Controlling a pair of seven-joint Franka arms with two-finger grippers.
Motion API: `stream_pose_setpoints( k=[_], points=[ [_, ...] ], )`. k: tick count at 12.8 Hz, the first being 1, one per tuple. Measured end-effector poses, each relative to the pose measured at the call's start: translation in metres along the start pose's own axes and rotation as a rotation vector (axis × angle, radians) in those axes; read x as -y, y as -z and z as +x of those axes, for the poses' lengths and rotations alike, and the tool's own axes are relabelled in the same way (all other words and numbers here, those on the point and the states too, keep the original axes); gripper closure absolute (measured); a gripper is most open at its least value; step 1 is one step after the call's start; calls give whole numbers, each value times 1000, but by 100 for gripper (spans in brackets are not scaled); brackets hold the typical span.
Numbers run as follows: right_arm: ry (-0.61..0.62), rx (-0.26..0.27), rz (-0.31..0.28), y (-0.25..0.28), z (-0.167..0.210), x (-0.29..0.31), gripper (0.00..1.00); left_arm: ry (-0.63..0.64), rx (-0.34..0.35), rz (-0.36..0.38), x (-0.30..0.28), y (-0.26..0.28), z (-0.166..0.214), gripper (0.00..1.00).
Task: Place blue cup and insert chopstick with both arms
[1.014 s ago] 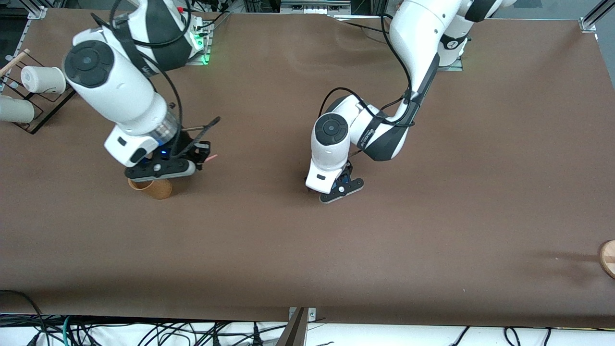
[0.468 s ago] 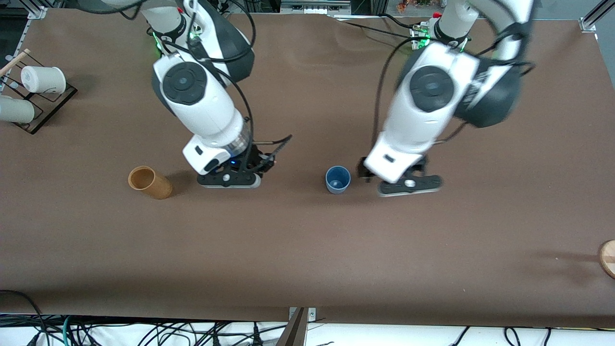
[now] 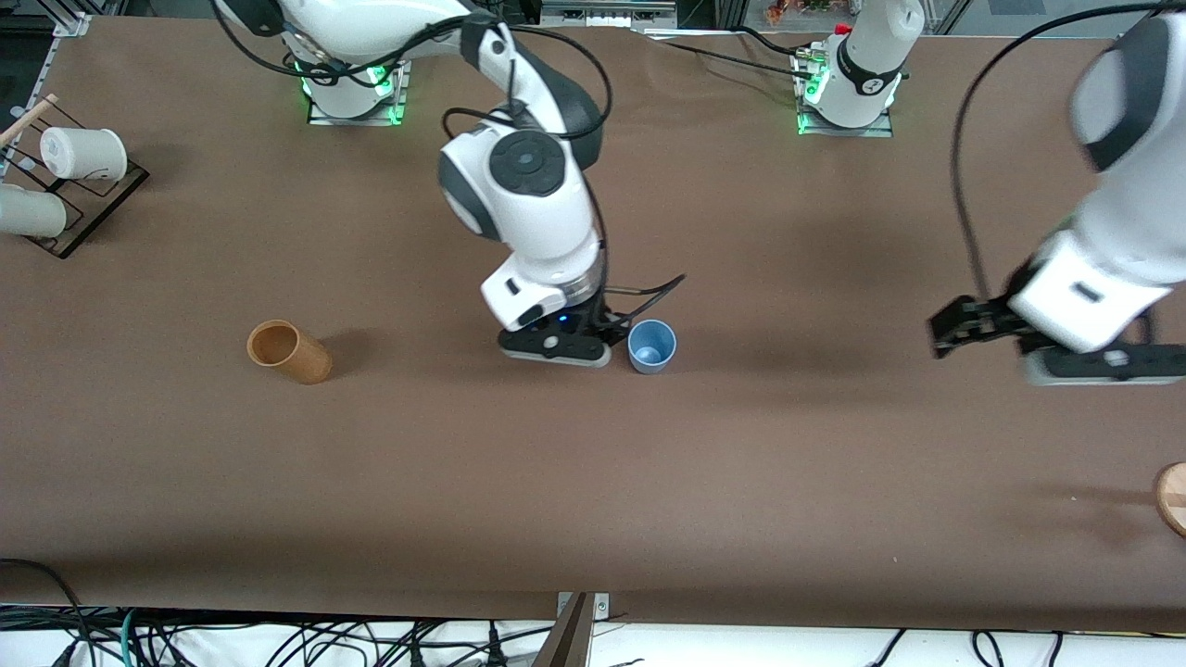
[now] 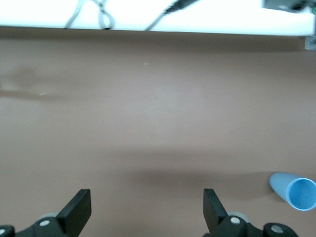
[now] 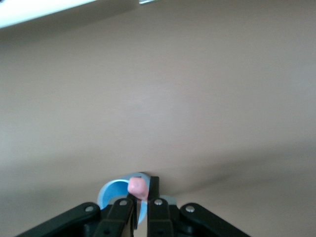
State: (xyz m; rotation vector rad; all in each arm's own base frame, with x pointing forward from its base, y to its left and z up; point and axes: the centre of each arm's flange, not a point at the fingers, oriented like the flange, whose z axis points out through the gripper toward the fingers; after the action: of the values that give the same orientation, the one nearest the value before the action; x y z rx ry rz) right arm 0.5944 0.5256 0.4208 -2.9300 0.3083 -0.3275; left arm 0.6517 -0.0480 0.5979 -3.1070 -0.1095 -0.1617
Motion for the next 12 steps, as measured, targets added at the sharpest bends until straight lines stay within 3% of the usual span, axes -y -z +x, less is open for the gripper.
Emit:
stream_pose_setpoints(
  k=[4, 6, 9, 12],
  points=[
    [-24, -20, 28, 7, -5, 11, 91, -94, 27, 21, 81, 11, -23, 0],
    [-23, -33, 38, 6, -5, 13, 91, -125, 30, 16, 80, 16, -37, 0],
    [-28, -35, 35, -13, -5, 12, 91, -143, -47, 8, 72, 66, -62, 0],
    [-32, -39, 17, -37, -8, 10, 87, -66, -5, -76, 81, 57, -88, 0]
  ],
)
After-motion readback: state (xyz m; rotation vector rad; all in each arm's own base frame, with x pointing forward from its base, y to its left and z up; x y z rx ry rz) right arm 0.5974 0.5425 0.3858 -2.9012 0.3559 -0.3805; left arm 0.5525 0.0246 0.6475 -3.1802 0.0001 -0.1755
